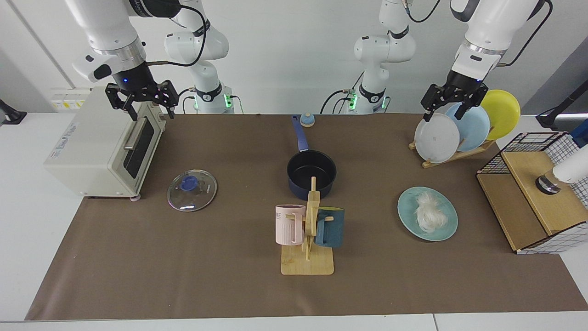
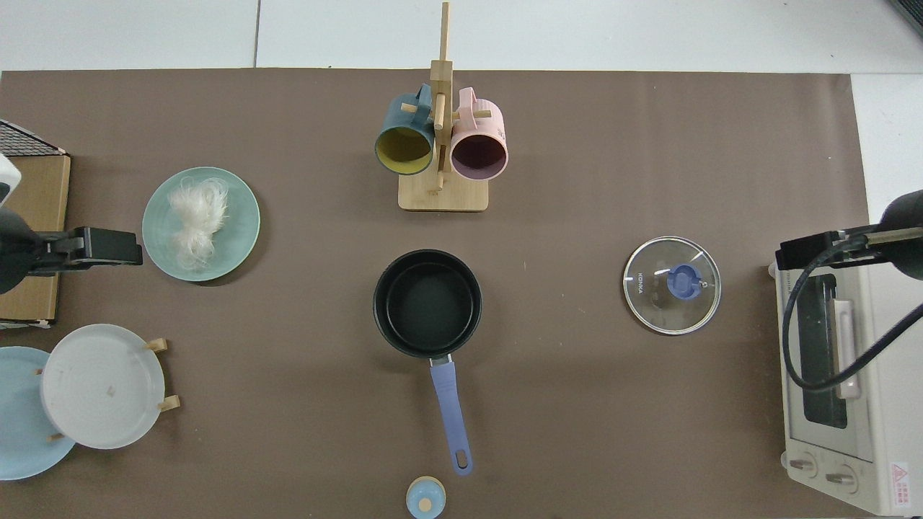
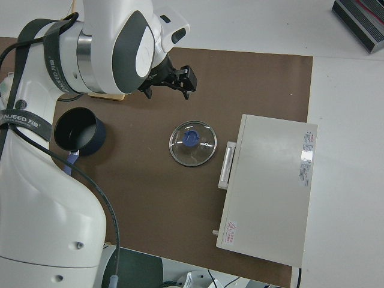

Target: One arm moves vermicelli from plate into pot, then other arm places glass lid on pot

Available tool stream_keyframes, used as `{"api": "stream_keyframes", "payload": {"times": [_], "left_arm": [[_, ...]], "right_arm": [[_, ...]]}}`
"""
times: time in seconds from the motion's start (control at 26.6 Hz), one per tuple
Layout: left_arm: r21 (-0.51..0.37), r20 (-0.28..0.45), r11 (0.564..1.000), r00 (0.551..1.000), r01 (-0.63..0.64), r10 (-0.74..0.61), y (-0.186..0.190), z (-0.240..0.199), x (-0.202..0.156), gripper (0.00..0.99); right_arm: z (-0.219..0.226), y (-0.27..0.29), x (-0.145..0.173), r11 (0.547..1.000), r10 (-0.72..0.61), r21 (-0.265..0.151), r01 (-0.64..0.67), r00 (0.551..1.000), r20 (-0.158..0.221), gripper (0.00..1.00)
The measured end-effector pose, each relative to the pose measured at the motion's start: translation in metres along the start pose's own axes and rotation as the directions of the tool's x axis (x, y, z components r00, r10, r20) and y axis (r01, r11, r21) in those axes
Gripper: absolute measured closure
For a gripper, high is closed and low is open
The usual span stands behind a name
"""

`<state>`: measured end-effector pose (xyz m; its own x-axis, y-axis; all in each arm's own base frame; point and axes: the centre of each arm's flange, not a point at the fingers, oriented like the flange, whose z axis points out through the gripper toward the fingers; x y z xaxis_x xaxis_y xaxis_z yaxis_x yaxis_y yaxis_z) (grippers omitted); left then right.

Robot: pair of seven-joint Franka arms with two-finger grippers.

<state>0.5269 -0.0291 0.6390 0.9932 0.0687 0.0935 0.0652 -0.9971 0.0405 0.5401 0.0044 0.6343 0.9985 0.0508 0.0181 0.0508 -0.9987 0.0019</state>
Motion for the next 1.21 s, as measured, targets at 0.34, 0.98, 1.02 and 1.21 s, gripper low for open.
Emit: {"api": "stream_keyframes", "payload": {"times": [0.34,0.98,1.02,1.21], "left_arm": [[0.000,0.000,1.000,1.000,0.000,0.000,0.000,0.000,0.000,0.000],[0.000,0.000,1.000,1.000,0.000,0.000,0.000,0.000,0.000,0.000],[0.000,0.000,1.000,1.000,0.000,0.000,0.000,0.000,0.000,0.000],[0.000,0.000,1.000,1.000,0.000,0.000,0.000,0.000,0.000,0.000]], "right_arm": [[0.000,0.001,-0.001,1.000,0.001,0.000,-0.001,1.000,0.005,0.00],[0.013,0.003,0.006,1.000,-0.003,0.001,0.003,1.000,0.005,0.00],[0.018,0.003,0.009,1.000,-0.003,0.001,0.003,1.000,0.004,0.00],[0.051,0.002,0.028,1.000,-0.005,0.000,0.005,1.000,0.012,0.00]]}}
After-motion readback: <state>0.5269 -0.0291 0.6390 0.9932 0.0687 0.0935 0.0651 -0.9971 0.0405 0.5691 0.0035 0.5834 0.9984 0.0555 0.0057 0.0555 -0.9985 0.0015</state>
